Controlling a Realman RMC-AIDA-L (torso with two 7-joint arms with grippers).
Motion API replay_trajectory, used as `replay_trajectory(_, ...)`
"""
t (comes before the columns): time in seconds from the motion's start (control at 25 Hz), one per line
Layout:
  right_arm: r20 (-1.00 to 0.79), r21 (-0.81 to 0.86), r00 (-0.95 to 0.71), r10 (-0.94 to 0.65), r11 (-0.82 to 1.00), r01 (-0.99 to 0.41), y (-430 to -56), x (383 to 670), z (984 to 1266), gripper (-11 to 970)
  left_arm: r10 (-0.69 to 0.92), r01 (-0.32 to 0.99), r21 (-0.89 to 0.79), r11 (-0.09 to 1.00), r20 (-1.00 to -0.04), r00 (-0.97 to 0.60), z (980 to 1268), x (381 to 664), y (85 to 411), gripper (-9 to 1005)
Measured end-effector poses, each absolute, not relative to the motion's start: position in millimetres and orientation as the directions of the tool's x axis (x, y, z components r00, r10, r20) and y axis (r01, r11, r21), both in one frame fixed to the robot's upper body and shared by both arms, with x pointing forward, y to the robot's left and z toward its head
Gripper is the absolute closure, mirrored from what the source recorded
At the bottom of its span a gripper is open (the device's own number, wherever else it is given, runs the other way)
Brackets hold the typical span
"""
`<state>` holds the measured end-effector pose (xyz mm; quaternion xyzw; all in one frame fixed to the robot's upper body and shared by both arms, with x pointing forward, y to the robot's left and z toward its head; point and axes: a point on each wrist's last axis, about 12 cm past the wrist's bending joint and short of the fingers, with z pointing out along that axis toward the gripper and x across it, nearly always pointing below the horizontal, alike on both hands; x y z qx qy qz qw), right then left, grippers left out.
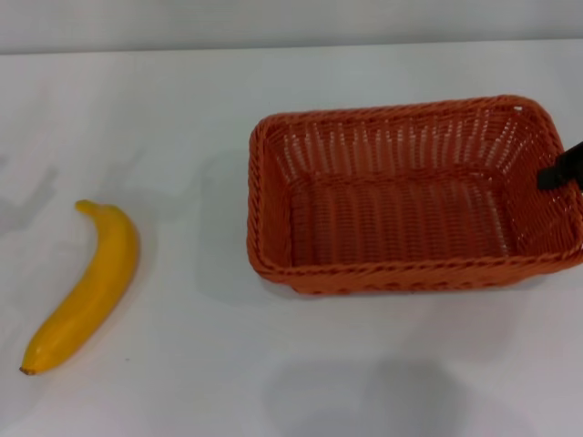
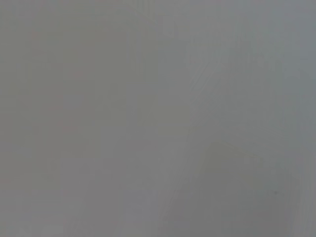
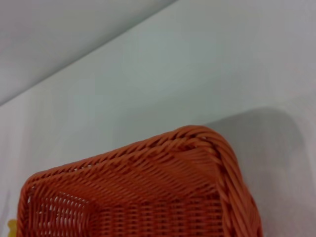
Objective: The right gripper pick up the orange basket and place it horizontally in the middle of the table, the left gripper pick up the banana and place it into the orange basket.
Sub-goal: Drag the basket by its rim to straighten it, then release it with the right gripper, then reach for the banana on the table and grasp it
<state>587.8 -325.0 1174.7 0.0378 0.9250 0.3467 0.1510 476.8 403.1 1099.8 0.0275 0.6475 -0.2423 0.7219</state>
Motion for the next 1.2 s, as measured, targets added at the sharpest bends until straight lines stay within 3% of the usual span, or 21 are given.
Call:
replay_trajectory(0.32,-0.242,0.680,-0.958,0.152,0.731,-0.056,-319.3,586.7,1172.6,734,-0.314,0.385,-0.273,0.882,-0.948,0.046,1100.2,477.4,403.3,120)
replay_trajectory(0.72,-0.255,0.638,-0.961,0.106,0.765,-0.085,-320.5,588.2,1175.6,539,-0.314,0.382,-0.273,0.883,-0.948,0.046,1100.2,476.2,404.1,121)
replay_trajectory(0.96,-0.300,0.602,-0.949,0.095,0.790,-0.112,-338.1,589.9,1185.5,336,-0.328,0.382,-0.291,0.877,-0.944,0.035,1099.8,470.8,406.4,120)
replay_trajectory(1.08,-0.357,0.580,-0.931,0.080,0.800,-0.154,-349.2,590.5,1195.4,151,-0.353,0.393,-0.324,0.861,-0.936,0.003,1103.4,463.4,409.7,121)
replay_trajectory(1.2,-0.458,0.539,-0.888,0.045,0.808,-0.237,-359.2,590.0,1210.7,151,-0.376,0.410,-0.369,0.834,-0.924,-0.067,1110.3,457.9,412.2,121)
